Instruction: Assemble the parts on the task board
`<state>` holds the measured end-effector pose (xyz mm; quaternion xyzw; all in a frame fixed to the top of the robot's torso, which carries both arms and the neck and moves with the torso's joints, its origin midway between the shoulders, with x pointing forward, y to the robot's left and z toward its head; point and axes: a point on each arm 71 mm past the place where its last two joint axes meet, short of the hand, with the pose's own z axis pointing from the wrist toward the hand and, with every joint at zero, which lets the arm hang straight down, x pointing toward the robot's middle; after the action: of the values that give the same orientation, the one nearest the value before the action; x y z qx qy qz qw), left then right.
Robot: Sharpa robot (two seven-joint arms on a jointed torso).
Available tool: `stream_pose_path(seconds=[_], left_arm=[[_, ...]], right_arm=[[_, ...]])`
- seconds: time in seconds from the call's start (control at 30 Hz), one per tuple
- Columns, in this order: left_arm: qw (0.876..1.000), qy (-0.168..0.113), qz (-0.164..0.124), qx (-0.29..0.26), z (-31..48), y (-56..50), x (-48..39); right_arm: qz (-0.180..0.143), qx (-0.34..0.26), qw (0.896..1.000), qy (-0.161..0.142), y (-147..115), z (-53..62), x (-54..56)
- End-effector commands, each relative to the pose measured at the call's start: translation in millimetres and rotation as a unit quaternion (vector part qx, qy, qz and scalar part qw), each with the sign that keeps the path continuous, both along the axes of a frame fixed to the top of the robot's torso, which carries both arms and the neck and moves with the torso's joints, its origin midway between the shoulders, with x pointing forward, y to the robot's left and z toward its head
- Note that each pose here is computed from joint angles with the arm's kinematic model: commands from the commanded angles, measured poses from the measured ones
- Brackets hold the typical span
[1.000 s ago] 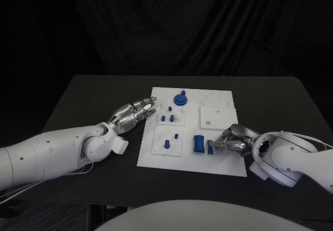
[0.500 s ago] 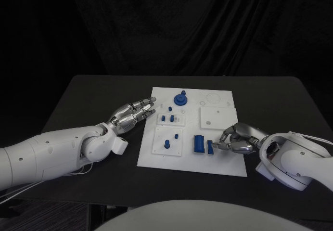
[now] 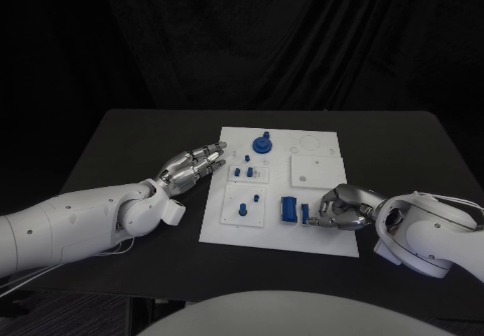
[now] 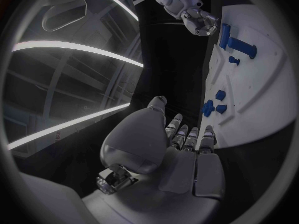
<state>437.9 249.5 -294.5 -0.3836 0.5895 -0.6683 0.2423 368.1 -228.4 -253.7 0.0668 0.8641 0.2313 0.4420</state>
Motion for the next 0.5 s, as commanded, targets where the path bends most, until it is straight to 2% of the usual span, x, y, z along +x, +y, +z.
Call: stream_pose_path(seconds=[0.03,0.5], left_arm=[[1.000,-0.002,-0.004,-0.007,0.5,-1.0,-0.9],[1.000,-0.002,-0.004,-0.007,0.4,-1.1,-1.2]], right_arm=[[0.013,-0.025,1.000,0.014,0.7,-4.1,-1.3],[0.011,-0.030,0.999,0.009,3.1,-7.4,3.5]])
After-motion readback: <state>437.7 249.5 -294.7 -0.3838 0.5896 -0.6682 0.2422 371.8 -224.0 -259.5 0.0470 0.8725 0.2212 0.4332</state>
